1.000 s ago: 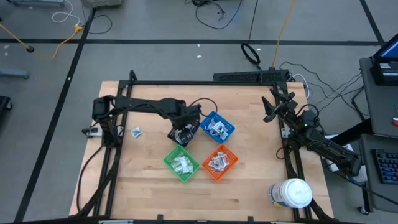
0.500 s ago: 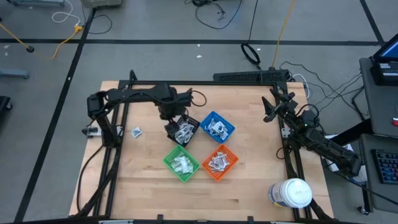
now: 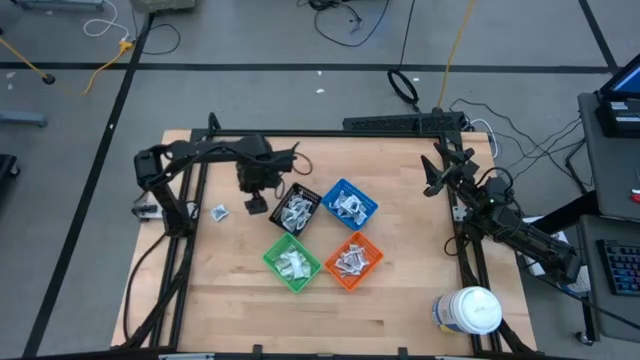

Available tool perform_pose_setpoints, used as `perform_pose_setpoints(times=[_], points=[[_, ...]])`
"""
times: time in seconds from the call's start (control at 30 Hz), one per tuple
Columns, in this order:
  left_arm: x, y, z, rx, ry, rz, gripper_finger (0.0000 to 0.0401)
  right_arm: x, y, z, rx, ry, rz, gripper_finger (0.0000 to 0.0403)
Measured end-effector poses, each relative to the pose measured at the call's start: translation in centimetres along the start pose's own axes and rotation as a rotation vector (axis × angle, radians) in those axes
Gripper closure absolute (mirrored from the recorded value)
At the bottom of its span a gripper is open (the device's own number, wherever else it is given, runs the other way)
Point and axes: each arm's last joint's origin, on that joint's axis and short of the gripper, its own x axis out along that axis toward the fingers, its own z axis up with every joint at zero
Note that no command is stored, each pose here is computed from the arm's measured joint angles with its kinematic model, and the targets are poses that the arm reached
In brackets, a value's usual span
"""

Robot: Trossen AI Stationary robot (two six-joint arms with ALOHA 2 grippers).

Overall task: Pick & Place First Aid Supplies
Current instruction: Put the black towelette pack into the black bin

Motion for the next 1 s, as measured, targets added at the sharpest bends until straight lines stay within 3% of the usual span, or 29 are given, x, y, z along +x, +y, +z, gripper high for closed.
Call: perform_pose_setpoints(times=[0.37, 0.53, 0.8, 1.0], points=[[5.8, 1.6, -3.6, -0.009, 0.111, 0.084, 0.0079, 0.0, 0.0, 0.0, 0.000, 0.000, 0.000, 0.0140], [7.9, 2.3, -4.9, 0.014, 0.147, 0.072, 0.0079, 0.0, 0.0, 0.0, 0.000, 0.001, 0.000, 0.0140], [8.4, 3.4, -4.6, 0.013, 0.069, 0.065, 0.0080, 0.0, 0.0, 0.0, 0.000, 0.001, 0.000, 0.0140], [8.3, 4.4, -4.7, -0.072, 0.060, 0.051, 0.0080, 0.0, 0.0, 0.0, 0.000, 0.000, 0.000, 0.0140]])
